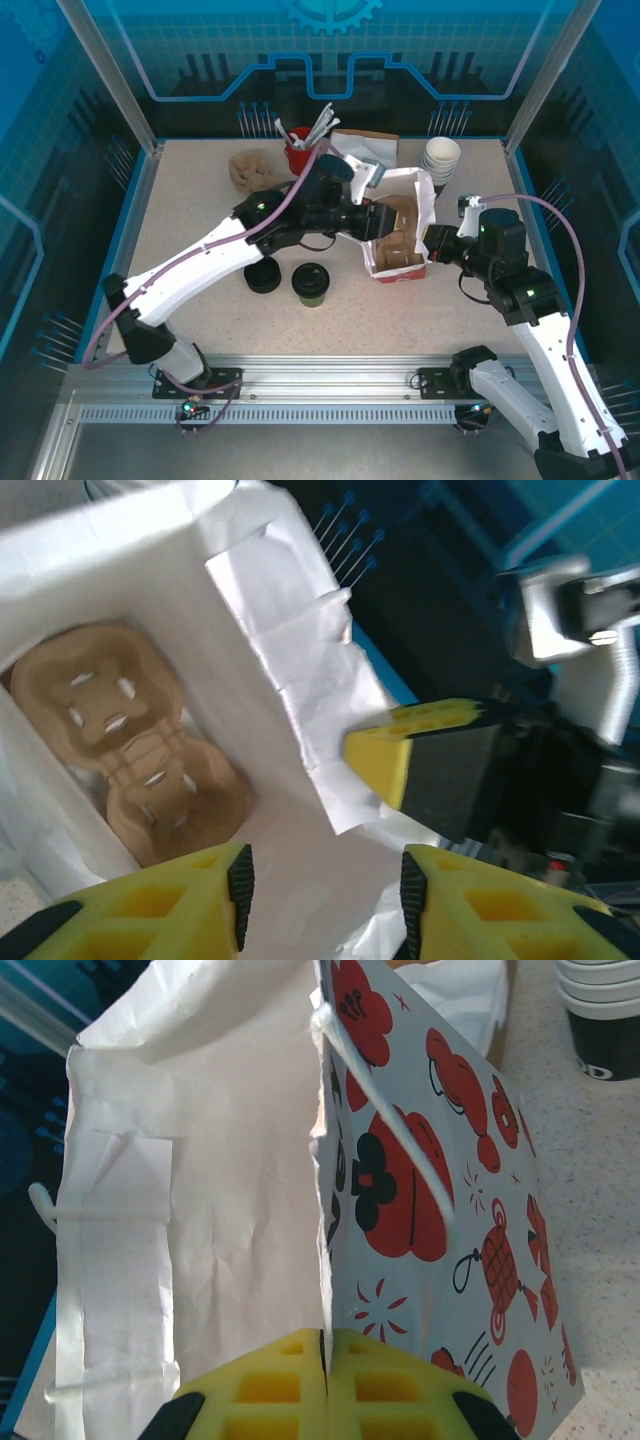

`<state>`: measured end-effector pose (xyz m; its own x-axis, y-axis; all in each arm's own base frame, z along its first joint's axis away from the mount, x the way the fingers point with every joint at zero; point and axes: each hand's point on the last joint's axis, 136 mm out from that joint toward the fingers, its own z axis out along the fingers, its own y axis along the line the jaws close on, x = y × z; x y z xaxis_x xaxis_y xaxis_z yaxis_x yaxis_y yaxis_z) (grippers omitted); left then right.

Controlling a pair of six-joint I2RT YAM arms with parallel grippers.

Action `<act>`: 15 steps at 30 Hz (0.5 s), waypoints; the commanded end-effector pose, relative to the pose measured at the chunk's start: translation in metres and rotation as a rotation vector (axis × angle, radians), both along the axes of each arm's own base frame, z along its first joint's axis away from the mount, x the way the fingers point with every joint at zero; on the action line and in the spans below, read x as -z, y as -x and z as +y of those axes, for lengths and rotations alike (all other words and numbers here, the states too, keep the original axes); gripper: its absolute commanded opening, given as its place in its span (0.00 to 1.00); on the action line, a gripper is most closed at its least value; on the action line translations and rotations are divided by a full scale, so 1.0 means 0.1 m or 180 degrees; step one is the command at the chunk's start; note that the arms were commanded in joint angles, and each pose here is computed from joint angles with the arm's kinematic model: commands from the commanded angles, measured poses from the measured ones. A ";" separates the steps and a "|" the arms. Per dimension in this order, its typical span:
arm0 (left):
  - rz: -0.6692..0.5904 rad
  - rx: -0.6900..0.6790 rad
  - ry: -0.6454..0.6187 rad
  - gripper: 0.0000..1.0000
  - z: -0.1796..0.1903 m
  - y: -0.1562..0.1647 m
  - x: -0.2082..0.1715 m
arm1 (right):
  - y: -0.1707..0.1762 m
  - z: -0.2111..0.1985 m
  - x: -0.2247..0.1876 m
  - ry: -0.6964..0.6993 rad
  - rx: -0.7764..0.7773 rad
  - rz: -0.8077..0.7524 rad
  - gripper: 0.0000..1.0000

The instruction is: Pack the takeout coffee

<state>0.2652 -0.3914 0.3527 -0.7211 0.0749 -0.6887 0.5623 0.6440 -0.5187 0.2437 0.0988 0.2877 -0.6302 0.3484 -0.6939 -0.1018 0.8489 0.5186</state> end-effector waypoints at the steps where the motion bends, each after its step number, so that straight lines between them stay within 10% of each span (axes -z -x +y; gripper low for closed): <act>1: 0.0397 -0.0221 -0.0238 0.44 -0.08 0.01 0.18 | 0.01 -0.12 -0.05 -0.0105 0.0312 0.0136 0.00; 15: 0.1090 -0.0583 -0.0916 0.40 -0.42 -0.14 1.03 | 0.01 -0.05 0.07 -0.0112 0.0394 0.0274 0.00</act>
